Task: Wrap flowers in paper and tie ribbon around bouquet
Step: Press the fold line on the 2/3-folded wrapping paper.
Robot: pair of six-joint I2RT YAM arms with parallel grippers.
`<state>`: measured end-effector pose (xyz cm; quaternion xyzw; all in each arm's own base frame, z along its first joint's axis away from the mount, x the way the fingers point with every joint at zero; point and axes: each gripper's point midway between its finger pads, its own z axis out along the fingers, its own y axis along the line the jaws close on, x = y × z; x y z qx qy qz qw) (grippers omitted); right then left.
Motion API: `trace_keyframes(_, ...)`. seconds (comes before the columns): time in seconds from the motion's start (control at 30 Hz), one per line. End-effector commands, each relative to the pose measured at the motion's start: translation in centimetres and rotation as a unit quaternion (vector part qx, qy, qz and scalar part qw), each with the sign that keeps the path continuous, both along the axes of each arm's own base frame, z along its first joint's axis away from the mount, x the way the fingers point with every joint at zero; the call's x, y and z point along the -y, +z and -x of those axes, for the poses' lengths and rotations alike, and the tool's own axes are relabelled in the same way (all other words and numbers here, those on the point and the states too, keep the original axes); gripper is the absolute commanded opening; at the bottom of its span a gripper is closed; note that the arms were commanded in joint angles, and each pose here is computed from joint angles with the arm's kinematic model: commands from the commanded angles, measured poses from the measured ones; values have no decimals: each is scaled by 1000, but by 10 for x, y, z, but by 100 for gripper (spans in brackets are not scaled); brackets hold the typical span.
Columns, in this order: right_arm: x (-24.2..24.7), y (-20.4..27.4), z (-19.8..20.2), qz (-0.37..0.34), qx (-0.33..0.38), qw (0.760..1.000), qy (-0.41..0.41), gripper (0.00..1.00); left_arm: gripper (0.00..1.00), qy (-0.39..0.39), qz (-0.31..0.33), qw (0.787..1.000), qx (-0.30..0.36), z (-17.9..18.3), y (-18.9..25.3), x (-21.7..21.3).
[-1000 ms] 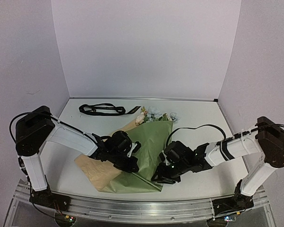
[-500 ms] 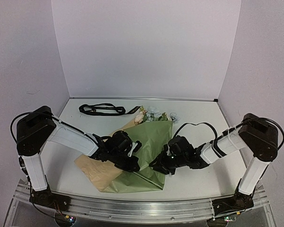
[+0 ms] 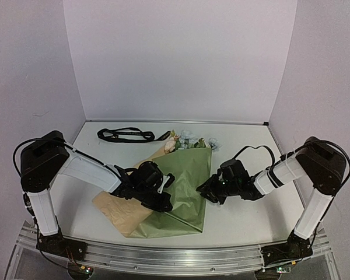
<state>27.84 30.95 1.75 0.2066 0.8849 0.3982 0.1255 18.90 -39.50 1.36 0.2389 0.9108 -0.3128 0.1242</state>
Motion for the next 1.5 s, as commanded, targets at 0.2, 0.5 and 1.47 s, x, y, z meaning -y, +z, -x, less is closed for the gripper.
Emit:
trace_keyframes(0.2, 6, 9, -68, -24, 0, 998, -61, 28, 0, -4, -70, 997, -16, 7, -33, -27)
trace_keyframes(0.5, 1, 43, -34, -13, 7, 1000, 16, 27, 0, 11, -80, 997, 0, -26, -23, -52)
trace_keyframes(1.47, -130, 48, 95, 80, -1, 920, 384, 18, 10, 22, 39, 999, 14, -6, 80, -70)
